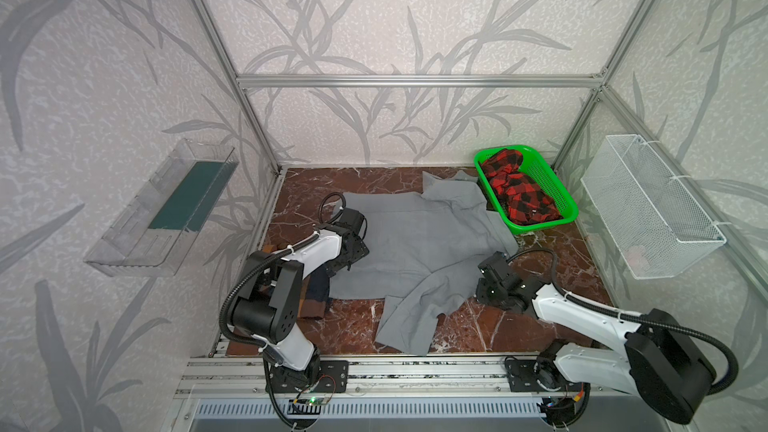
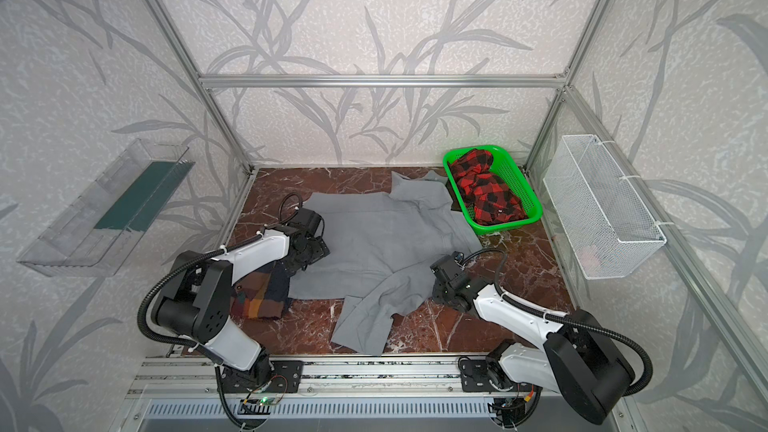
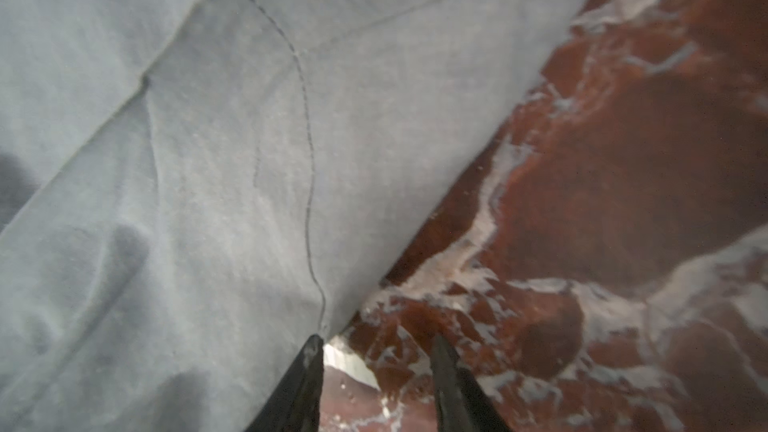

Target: Fold and stack the long sleeve shirts

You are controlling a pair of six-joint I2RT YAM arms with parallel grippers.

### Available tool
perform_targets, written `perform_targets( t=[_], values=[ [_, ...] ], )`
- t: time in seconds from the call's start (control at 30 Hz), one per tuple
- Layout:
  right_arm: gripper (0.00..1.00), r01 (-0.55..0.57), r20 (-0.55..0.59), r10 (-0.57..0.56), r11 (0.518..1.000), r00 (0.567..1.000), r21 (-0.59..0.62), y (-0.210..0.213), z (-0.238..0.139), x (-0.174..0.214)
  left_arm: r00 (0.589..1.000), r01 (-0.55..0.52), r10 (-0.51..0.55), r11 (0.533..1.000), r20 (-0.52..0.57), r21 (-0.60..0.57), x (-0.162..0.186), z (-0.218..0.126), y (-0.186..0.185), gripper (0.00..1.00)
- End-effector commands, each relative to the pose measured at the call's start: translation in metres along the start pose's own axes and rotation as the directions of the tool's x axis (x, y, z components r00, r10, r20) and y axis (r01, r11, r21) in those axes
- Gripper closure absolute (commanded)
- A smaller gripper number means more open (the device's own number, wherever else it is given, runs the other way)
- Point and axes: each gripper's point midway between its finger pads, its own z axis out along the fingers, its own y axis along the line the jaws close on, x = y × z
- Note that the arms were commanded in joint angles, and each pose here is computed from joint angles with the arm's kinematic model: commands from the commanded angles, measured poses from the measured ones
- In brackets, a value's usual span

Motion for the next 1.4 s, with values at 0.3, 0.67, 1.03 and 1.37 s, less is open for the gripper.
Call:
perform_targets(
  t=[0.3, 0.67, 1.03, 1.37],
  values=[
    [0.47, 0.293, 0.068, -0.291, 0.865, 0.954, -0.407, 0.116, -0.090, 0.009, 1.000, 0.017, -0.017, 1.000, 0.003, -0.019, -0.007, 0.001, -0.002, 0.05],
    [0.51, 0.349, -0.075, -0.391, 0.880, 0.917, -0.322, 0.149, -0.031, 0.053, 1.000, 0.004, -0.005, 0.998, -0.013, -0.061, -0.008, 0.006, -0.002, 0.05],
    [0.57, 0.253, -0.224, -0.270, 0.962, 0.936, -0.105, 0.063, 0.018, 0.068, 1.000, -0.011, 0.009, 0.994, -0.021, -0.111, -0.017, 0.008, -0.006, 0.04],
    [0.64, 0.212, -0.222, -0.211, 0.977, 0.952, -0.020, 0.002, -0.010, 0.078, 1.000, -0.005, 0.001, 0.991, -0.030, -0.136, -0.028, 0.009, -0.008, 0.03]
  ],
)
